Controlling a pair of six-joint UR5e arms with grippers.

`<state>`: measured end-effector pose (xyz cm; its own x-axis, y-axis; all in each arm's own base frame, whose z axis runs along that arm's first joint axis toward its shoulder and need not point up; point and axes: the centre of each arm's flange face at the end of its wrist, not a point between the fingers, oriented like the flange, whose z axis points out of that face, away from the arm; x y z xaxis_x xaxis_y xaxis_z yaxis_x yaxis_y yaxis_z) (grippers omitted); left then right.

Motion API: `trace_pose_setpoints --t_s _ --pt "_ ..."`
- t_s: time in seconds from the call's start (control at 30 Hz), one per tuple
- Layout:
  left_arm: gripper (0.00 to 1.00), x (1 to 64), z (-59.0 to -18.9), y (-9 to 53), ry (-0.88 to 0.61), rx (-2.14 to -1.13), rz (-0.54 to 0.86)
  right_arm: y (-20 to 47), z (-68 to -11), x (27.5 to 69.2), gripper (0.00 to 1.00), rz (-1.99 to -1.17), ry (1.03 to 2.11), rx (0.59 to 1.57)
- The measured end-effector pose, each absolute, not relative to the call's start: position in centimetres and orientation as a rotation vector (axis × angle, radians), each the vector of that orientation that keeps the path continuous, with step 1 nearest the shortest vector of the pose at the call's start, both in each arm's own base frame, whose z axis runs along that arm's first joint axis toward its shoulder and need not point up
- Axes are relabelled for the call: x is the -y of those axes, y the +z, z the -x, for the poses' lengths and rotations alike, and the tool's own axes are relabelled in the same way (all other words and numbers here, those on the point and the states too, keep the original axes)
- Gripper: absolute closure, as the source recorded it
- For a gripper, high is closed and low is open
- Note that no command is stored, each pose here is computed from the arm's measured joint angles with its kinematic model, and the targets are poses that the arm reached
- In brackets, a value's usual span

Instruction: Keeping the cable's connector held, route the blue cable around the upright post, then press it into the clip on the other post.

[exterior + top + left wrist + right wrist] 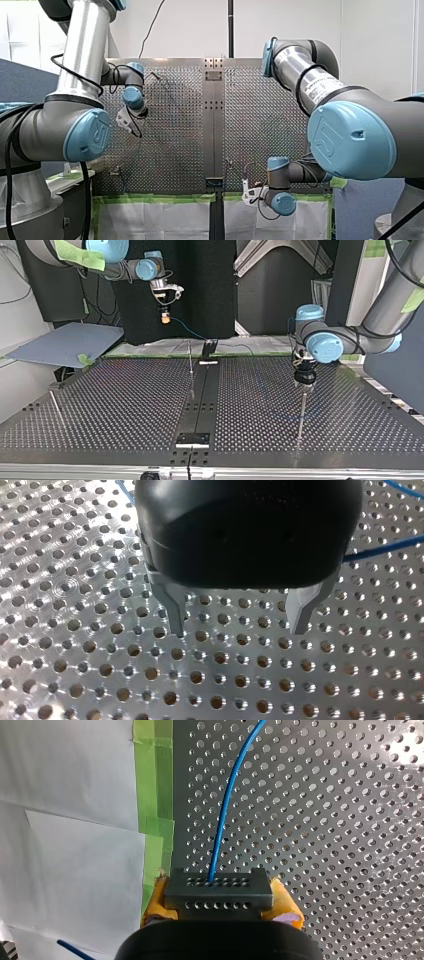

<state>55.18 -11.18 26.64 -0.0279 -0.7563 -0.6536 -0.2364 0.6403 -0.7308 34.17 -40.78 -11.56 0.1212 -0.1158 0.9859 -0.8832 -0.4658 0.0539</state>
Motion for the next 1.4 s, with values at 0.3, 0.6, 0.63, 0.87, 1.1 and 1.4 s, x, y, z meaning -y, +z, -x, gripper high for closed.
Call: trace_pose_setpoints --t_s 0.3,0.6,0.63,0.87,1.1,1.4 --pt "0.01 12.2 -53.7 24.6 -0.563 -1.597 0.886 -11.5 -34.2 40.8 1.00 -1.707 1.411 0.977" --pt "0.01 12.7 -52.7 23.2 -0.569 -1.600 0.889 -11.5 -34.2 40.8 1.00 -1.707 1.410 0.977" --pt "0.01 12.7 -52.6 23.1 -0.571 -1.599 0.889 -11.5 -34.2 40.8 1.00 -1.707 1.410 0.977" --pt "0.01 12.8 -52.0 22.2 -0.577 -1.596 0.893 -11.5 -34.2 40.8 1.00 -1.708 1.410 0.977" --pt "0.01 13.3 -50.9 21.3 -0.559 -1.646 0.880 -11.5 -34.2 40.8 1.00 -1.709 1.411 0.976" --pt "0.01 14.7 -48.6 19.3 -0.557 -1.734 0.839 -11.5 -34.2 40.8 1.00 -1.707 1.411 0.976"
